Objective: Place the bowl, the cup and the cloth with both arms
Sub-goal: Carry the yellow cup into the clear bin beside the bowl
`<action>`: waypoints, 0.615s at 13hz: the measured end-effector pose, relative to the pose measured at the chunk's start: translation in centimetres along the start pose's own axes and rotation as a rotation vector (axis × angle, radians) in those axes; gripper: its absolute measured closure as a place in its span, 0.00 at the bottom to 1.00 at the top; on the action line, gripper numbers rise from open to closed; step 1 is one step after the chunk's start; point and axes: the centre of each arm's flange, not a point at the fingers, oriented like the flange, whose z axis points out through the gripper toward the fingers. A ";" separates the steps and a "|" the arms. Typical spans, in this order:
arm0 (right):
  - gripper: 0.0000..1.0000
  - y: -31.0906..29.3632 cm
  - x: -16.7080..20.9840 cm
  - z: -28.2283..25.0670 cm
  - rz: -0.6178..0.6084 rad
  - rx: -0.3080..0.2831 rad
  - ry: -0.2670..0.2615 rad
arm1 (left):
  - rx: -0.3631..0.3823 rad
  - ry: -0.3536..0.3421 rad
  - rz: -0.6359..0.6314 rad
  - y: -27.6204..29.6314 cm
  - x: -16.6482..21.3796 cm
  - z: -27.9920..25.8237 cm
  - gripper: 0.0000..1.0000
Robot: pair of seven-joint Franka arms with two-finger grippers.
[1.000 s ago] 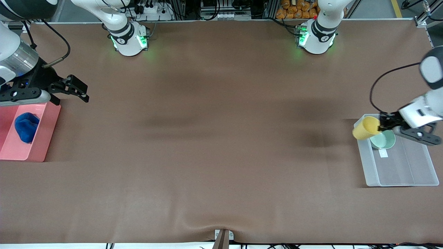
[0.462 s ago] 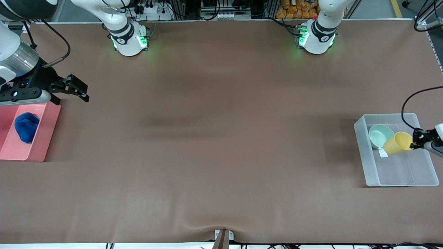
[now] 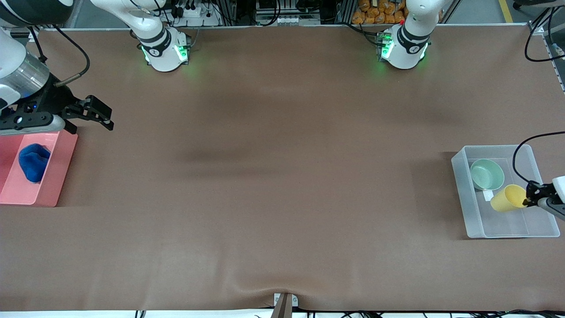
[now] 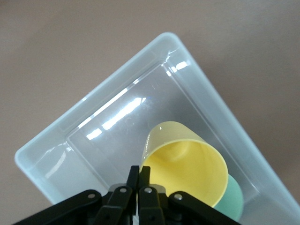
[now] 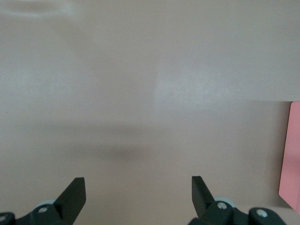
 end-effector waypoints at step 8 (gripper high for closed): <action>0.00 0.0 0.0 0.1 0.000 0.000 -0.004 | 0.003 -0.055 0.000 -0.7 -0.6 5.1 0.68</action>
